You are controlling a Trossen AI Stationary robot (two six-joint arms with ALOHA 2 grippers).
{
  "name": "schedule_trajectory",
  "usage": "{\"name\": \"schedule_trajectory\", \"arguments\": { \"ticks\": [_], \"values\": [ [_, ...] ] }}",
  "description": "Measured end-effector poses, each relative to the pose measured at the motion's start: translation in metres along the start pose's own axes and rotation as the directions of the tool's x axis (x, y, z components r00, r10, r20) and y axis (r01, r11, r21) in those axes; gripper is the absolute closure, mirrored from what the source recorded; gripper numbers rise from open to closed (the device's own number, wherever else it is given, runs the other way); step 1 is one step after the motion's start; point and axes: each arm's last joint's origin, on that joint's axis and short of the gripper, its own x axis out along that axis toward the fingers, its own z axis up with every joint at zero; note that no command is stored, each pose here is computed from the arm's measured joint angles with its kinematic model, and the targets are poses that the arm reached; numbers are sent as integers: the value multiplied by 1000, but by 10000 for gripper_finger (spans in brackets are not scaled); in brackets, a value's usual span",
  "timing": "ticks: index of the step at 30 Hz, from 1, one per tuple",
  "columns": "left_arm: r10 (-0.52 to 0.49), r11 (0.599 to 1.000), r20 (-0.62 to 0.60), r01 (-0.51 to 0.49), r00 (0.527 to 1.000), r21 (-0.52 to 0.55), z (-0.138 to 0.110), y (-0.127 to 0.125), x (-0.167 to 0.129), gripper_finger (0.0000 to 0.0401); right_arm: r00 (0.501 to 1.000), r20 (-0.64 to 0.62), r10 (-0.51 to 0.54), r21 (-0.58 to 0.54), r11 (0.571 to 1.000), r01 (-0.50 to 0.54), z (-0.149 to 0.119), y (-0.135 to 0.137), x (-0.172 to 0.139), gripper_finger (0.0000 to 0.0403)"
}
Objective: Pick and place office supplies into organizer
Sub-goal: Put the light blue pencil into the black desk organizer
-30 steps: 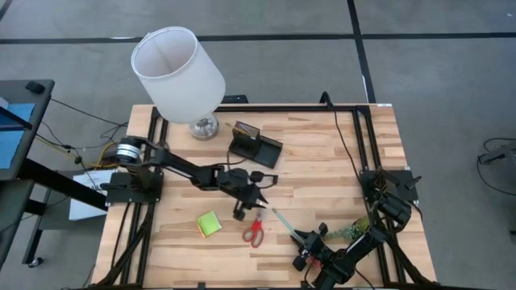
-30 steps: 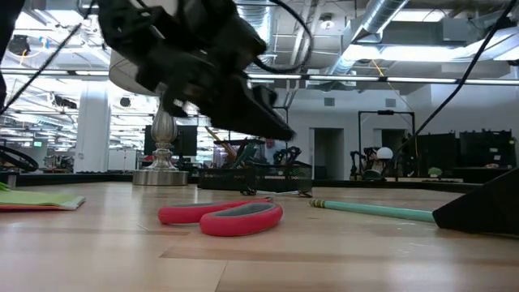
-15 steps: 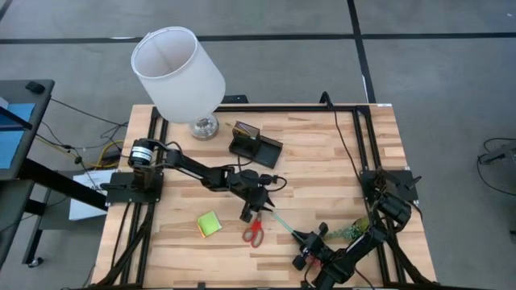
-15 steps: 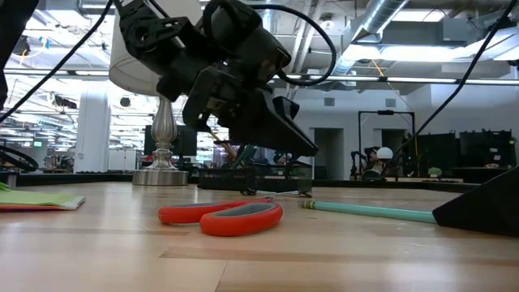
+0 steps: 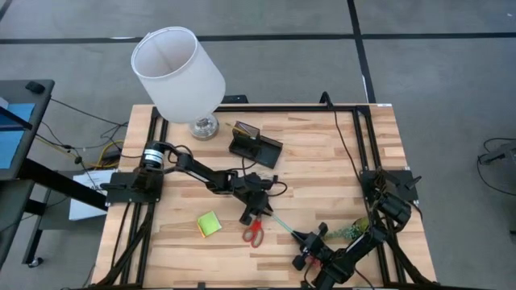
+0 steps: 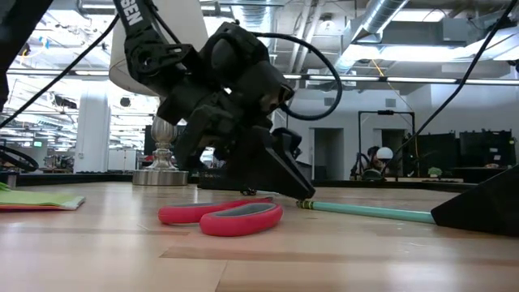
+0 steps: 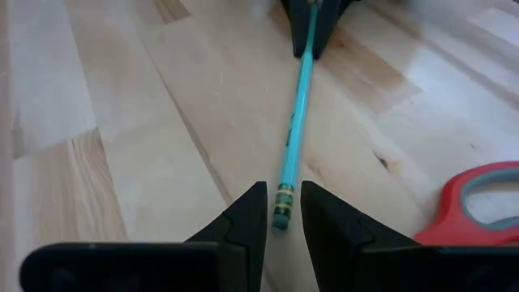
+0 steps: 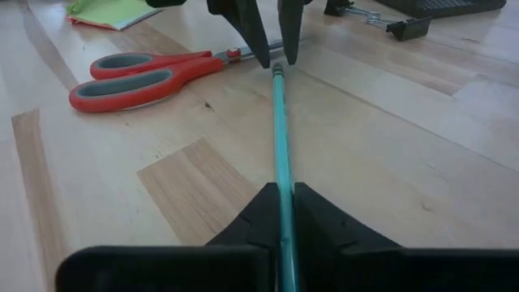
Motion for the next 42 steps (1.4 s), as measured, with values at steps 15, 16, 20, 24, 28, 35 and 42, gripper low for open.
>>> {"name": "schedule_trajectory", "arguments": {
  "ticks": [15,16,20,24,28,35,42],
  "values": [
    [-3,1000,-60,2,998,-17,-4,-2,0,331,1000,-4,0,4,1000,0,0,0,0,381],
    [-3,1000,-60,2,998,-16,-4,-3,0,331,1000,-4,0,3,1000,0,0,0,0,387],
    [-6,1000,-61,6,998,-12,-3,-6,1,331,1000,-2,-4,6,1000,4,1,0,2,393],
    [6,1000,-61,-6,998,-4,-2,-9,2,331,1000,-2,-14,13,1000,14,3,0,5,379],
    [4,1000,-88,-6,996,-14,-4,-10,2,354,1000,-2,-16,13,1000,16,3,0,6,377],
    [23,1000,-111,-25,994,-14,-5,-11,2,390,1000,6,-13,5,1000,13,3,0,6,384],
    [44,999,-100,-43,994,6,-4,-10,3,398,1000,9,-10,0,1000,10,3,1,6,326]
  ]
}}
